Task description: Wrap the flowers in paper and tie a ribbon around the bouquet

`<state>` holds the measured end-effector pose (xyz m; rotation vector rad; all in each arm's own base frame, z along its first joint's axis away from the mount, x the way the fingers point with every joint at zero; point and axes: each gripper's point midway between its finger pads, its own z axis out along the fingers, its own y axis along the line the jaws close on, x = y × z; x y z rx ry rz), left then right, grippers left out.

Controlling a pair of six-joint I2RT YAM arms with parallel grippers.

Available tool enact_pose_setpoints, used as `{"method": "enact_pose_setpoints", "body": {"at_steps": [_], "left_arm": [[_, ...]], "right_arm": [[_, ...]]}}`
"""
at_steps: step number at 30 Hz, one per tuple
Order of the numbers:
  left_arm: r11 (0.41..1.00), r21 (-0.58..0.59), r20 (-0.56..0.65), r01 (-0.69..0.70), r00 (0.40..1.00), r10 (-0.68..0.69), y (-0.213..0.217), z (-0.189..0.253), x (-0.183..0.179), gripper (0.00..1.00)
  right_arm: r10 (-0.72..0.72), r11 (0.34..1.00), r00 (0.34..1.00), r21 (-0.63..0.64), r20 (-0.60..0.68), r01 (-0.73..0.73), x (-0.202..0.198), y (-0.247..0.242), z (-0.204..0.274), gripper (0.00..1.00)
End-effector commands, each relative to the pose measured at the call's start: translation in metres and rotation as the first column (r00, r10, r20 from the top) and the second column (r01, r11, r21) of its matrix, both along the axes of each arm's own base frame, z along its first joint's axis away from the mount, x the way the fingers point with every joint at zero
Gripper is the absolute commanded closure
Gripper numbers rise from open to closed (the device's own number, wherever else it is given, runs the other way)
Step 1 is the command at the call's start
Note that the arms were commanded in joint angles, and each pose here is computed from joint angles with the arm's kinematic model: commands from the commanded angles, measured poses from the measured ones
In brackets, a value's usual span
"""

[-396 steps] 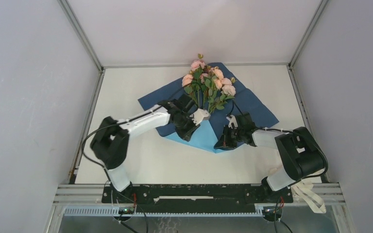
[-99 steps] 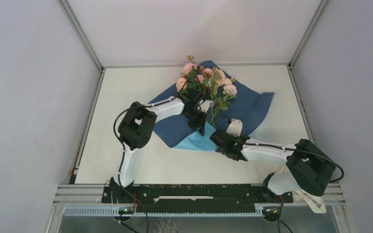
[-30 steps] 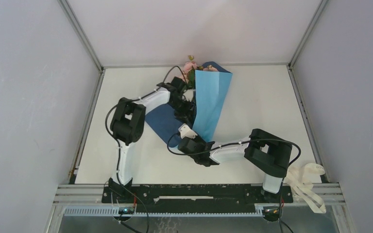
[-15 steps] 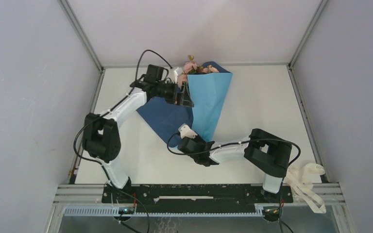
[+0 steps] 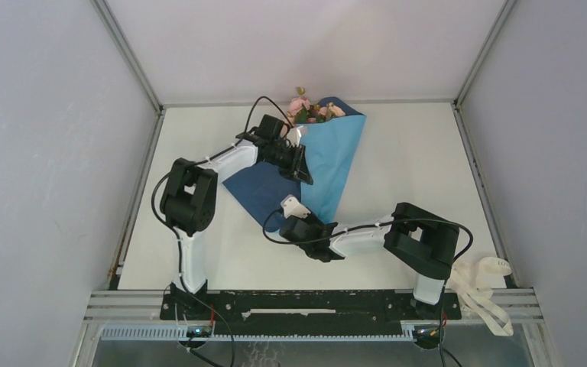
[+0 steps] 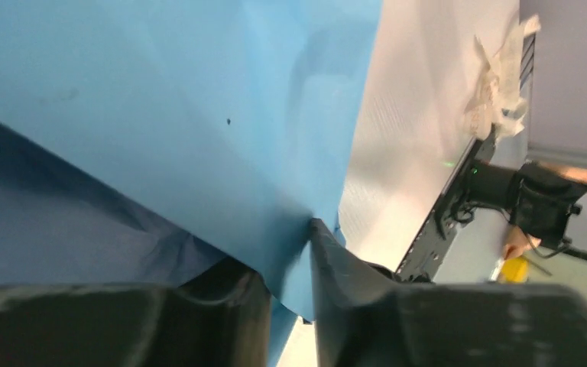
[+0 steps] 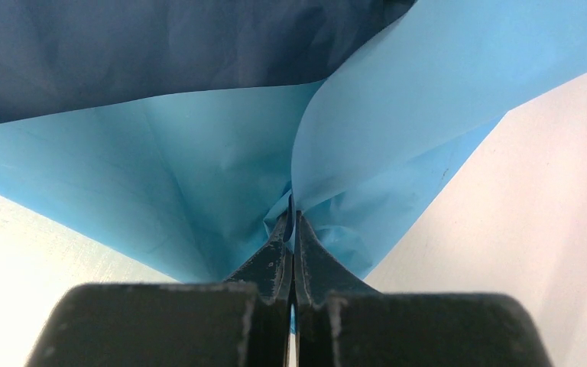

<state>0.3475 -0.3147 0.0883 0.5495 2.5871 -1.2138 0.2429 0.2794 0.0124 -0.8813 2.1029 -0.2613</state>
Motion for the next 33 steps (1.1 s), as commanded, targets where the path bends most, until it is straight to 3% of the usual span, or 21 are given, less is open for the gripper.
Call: {"method": "enact_pose_setpoints", "body": {"at_steps": [1,2,3,8,14,20,24,26,30,33], "left_arm": [[0.992,-0.111,0.127,0.065,0.991,-0.05,-0.015,0.055,0.005,0.9],[0.992,-0.107,0.128,0.066,0.99,-0.052,-0.012,0.055,0.004,0.99],[0.993,-0.102,0.124,0.063,0.991,-0.05,-0.009,0.053,0.003,1.0],[0.998,-0.016,0.084,-0.054,0.995,0.055,0.026,0.026,0.019,1.0],[0.98,0.1,0.008,-0.17,0.985,0.17,0.062,-0.029,0.036,1.0],[0.973,0.156,-0.07,-0.173,0.98,0.185,0.07,-0.067,0.026,1.0],[0.968,0.171,-0.08,-0.181,0.977,0.197,0.074,-0.076,0.024,1.0],[0.967,0.173,-0.088,-0.186,0.975,0.203,0.076,-0.079,0.024,1.0],[0.964,0.179,-0.101,-0.198,0.971,0.218,0.08,-0.084,0.027,1.0],[0.964,0.177,-0.103,-0.196,0.971,0.216,0.081,-0.082,0.027,1.0]], "right_arm": [[0.041,0.999,0.993,-0.006,-0.112,-0.042,-0.021,0.004,-0.023,1.0],[0.041,0.999,0.993,-0.009,-0.11,-0.042,-0.021,0.004,-0.022,1.0],[0.041,0.999,0.993,-0.008,-0.107,-0.042,-0.02,0.003,-0.02,1.0],[0.04,0.999,0.996,-0.001,-0.079,-0.04,-0.019,0.002,-0.003,0.9],[0.071,0.997,0.996,0.033,-0.054,-0.069,-0.022,0.001,0.031,0.67],[0.181,0.982,0.977,0.082,-0.114,-0.172,-0.042,0.006,0.052,0.58],[0.308,0.941,0.938,0.199,-0.161,-0.275,-0.063,0.014,0.081,0.58],[0.364,0.897,0.918,0.324,-0.158,-0.3,-0.069,0.021,0.106,0.58],[0.387,0.782,0.907,0.581,-0.168,-0.226,-0.055,0.036,0.135,0.58],[0.302,0.765,0.933,0.633,-0.194,-0.116,-0.027,0.036,0.129,0.61]]}}
